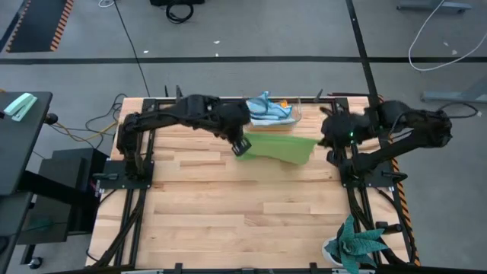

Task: Fold microfiber towels
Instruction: Fold the green microfiber cloth

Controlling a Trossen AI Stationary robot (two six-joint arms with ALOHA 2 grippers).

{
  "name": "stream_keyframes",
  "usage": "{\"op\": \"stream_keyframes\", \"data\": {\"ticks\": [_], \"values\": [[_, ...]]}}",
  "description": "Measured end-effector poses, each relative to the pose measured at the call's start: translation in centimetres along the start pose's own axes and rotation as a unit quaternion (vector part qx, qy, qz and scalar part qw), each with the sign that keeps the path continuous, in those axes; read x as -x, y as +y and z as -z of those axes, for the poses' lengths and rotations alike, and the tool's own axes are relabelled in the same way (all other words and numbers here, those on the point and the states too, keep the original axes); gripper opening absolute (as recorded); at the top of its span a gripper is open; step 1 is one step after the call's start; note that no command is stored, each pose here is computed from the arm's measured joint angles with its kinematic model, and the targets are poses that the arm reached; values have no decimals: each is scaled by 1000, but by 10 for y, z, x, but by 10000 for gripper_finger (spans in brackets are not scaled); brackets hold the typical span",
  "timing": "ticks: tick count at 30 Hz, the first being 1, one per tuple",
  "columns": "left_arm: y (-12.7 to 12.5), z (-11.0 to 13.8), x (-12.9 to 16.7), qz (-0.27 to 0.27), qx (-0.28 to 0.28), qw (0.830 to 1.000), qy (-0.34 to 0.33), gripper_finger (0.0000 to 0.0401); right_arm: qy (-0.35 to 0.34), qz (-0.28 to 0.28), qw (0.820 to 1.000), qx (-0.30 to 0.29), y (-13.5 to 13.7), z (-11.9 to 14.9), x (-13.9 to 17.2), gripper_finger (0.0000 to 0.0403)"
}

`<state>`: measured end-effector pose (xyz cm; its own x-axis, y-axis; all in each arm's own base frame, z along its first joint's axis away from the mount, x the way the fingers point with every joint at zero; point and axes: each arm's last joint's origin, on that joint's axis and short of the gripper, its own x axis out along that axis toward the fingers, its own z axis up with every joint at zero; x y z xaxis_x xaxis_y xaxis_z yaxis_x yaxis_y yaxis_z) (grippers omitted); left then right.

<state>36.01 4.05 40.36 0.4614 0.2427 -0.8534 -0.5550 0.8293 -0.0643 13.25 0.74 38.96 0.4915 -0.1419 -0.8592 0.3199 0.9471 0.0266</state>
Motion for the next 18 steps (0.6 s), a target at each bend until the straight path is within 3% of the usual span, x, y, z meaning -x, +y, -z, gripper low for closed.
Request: {"op": "stream_keyframes", "data": {"ticks": [9, 14, 18], "values": [[-48, 41, -47, 62, -9, 995, 74, 1, 59, -71, 996, 4, 29, 42, -47, 0], [-81, 73, -58, 75, 3, 993, 94, 1, 78, -119, 990, 2, 41, 66, -66, 0], [-112, 92, -56, 130, 19, 988, 87, 1, 104, -146, 984, 12, 46, 85, -75, 0]]}}
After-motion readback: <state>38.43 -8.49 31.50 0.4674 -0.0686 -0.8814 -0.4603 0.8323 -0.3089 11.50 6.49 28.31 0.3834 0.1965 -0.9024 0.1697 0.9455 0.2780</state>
